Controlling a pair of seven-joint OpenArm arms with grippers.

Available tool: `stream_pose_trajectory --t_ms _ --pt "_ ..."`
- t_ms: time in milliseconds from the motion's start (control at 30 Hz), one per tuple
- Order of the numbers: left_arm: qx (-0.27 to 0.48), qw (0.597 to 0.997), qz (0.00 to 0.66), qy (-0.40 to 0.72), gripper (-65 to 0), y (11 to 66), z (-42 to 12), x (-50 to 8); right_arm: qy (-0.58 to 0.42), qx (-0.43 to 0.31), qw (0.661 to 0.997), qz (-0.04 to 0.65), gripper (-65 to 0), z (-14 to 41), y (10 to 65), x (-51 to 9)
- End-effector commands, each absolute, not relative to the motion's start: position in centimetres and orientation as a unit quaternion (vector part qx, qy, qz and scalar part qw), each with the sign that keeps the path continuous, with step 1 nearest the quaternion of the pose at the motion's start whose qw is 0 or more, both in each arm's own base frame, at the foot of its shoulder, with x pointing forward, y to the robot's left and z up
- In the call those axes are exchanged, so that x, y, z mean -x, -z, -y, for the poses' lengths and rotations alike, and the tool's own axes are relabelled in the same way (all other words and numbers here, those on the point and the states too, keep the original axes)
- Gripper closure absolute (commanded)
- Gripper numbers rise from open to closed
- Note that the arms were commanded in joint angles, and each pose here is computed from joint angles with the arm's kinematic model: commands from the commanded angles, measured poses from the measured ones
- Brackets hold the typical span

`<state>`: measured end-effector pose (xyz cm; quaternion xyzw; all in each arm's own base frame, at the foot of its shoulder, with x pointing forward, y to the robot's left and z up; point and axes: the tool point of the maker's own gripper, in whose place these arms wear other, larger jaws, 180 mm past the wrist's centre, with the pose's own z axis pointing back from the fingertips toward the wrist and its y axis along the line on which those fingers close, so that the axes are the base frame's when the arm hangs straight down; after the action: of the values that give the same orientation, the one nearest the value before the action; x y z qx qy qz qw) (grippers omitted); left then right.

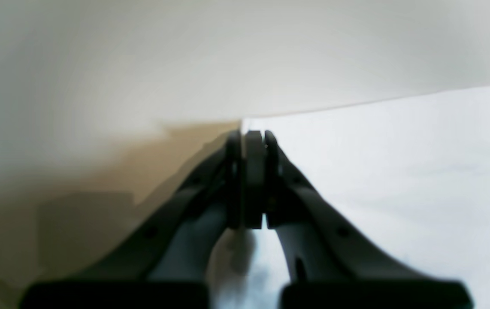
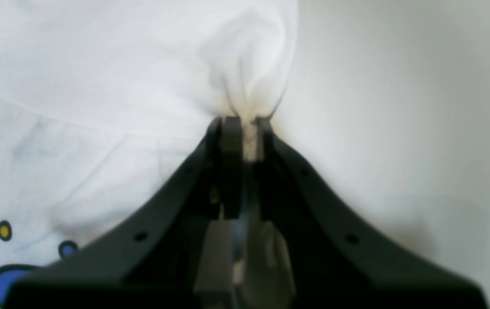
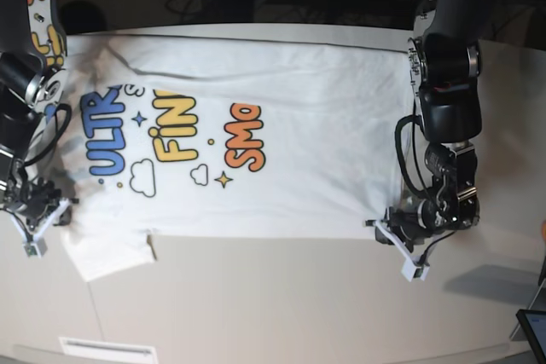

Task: Fold the T-shirt properly
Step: 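Fold the hem up over toward the folded shoulder edge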

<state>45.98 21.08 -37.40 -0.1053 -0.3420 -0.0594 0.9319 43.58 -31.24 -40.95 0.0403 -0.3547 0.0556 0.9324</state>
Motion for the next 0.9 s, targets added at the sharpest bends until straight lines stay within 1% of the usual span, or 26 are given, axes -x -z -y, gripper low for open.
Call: stream_pose_trajectory --t_ms 0,167,333,500,567,667,867 --pt "0.101 0.917 0.38 0.065 0.0 34.4 -21.4 -47.8 -0.051 -0.028 0.917 0.393 -0.3 32.5 38.2 -45.4" --pt "0.095 0.911 0.394 0.074 0.0 33.3 -21.4 -48.0 -0.025 -0.05 0.902 0.429 -0.3 32.5 36.7 -46.3" --pt "0.09 0.909 0.399 0.085 0.0 33.0 -21.1 -47.8 -0.029 -0.025 0.892 0.451 -0.3 34.1 34.8 -46.5" --pt "0.082 0.911 0.393 0.094 0.0 33.2 -21.2 -46.7 -0.035 -0.006 0.901 0.433 -0.3 35.0 34.8 -45.7" --pt "0.076 0.904 0.408 0.105 0.0 32.2 -20.9 -46.5 -0.038 0.002 0.9 0.434 -0.3 35.3 34.5 -45.5" --pt "0.065 0.908 0.396 0.117 0.0 32.1 -20.8 -45.5 -0.044 0.016 0.904 0.425 -0.3 35.8 34.9 -44.6" --pt "0.047 0.905 0.399 0.141 0.0 30.7 -20.3 -44.4 -0.059 0.058 0.912 0.403 -0.3 37.1 34.2 -43.0"
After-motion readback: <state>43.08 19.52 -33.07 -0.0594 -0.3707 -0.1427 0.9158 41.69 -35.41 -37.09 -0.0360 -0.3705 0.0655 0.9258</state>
